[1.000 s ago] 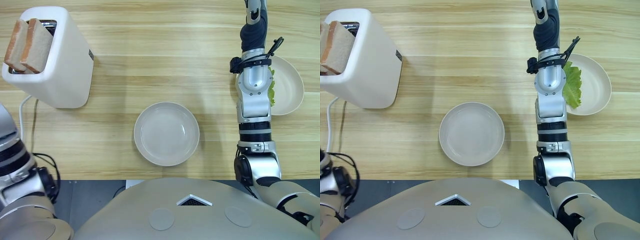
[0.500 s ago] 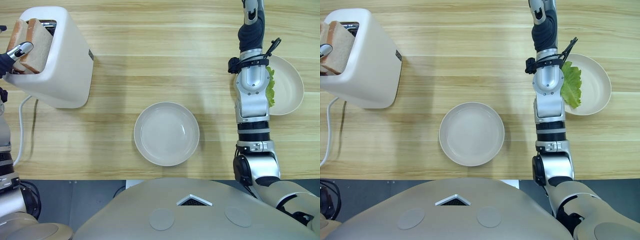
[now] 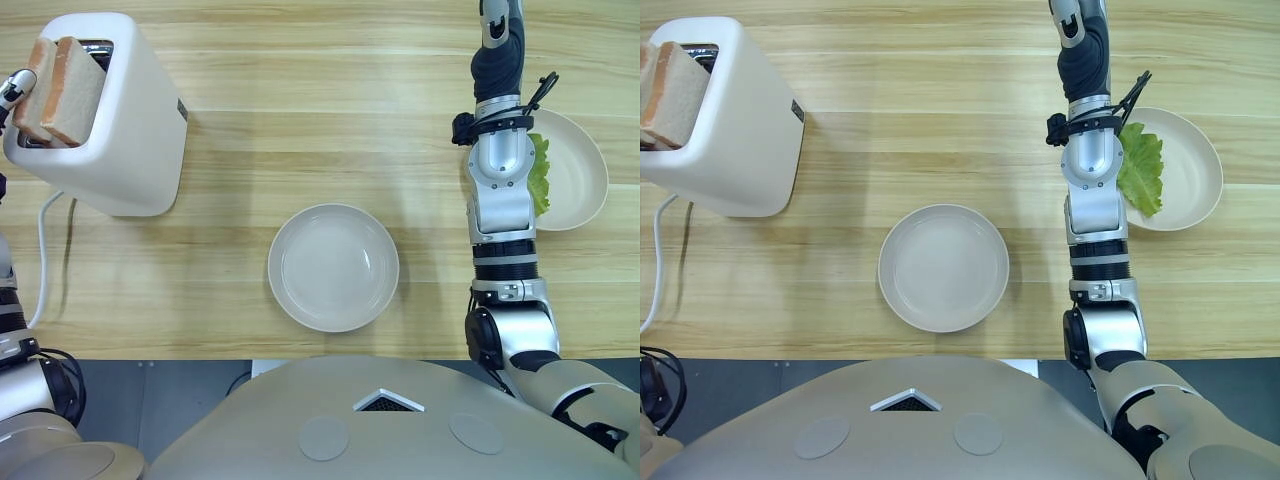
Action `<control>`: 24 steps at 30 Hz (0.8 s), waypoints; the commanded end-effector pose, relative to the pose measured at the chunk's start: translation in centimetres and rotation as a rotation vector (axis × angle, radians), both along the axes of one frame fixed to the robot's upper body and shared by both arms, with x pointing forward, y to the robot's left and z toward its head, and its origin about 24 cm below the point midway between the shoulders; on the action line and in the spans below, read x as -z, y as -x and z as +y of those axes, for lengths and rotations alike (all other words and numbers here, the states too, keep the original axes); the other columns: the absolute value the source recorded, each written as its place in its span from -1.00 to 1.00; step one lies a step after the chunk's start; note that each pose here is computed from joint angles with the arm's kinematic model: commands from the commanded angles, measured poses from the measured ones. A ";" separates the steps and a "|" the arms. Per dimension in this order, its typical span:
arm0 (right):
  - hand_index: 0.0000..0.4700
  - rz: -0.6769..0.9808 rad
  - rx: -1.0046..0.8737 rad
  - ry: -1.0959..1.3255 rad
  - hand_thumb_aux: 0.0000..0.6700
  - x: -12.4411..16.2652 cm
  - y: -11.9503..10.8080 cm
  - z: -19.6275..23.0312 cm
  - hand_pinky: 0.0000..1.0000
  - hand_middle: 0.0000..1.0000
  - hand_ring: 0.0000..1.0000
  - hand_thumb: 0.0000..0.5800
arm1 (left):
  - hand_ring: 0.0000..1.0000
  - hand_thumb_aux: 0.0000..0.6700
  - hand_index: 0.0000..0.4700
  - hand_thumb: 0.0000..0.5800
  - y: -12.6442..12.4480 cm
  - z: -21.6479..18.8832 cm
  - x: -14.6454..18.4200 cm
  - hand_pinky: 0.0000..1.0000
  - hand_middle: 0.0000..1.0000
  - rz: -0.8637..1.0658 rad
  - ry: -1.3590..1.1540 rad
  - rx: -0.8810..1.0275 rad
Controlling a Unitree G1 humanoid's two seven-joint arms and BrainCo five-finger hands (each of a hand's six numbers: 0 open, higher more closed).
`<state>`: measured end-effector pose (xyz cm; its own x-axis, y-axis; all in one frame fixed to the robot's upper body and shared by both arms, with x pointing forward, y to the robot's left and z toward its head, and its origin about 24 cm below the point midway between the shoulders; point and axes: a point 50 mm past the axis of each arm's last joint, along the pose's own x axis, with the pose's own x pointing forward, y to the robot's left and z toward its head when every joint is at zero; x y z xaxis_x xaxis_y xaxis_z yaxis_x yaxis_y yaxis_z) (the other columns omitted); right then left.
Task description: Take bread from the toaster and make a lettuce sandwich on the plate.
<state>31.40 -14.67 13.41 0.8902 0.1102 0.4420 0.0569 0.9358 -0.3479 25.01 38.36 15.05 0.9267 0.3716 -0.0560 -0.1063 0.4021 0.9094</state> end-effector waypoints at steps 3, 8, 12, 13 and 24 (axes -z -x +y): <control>-1.00 -0.005 -0.002 -0.002 -1.00 -0.1 0.0 0.1 -1.00 -1.00 -1.00 -1.00 | -1.00 -0.32 -0.32 0.13 -0.8 -0.7 0.9 -1.00 -1.00 0.043 0.007 0.044; -1.00 -0.013 -0.003 -0.015 -1.00 -0.4 -0.1 0.2 -1.00 -1.00 -1.00 -1.00 | -1.00 -0.44 -0.44 -0.04 -1.0 -1.3 1.0 -1.00 -1.00 0.057 -0.018 0.084; -1.00 -0.014 -0.003 -0.014 -1.00 -0.4 -0.1 0.2 -1.00 -1.00 -1.00 -1.00 | -1.00 -0.67 -0.67 -0.40 -1.0 -1.4 0.7 -1.00 -1.00 0.052 -0.031 0.095; -1.00 -0.014 -0.002 -0.015 -1.00 -0.4 -0.1 0.2 -1.00 -1.00 -1.00 -1.00 | -1.00 -0.68 -0.68 -0.41 -1.0 -1.4 0.6 -1.00 -1.00 0.055 -0.038 0.096; -1.00 -0.013 0.000 -0.012 -1.00 -0.4 -0.1 0.2 -1.00 -1.00 -1.00 -1.00 | -1.00 -1.00 -1.00 -1.00 -0.8 -1.4 0.4 -1.00 -1.00 0.077 -0.088 0.099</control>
<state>31.40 -14.52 13.56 0.8865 0.1068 0.4503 0.0591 0.9390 -0.3389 25.91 37.12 14.97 0.9538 0.2921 -0.0708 -0.0347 0.3411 0.9394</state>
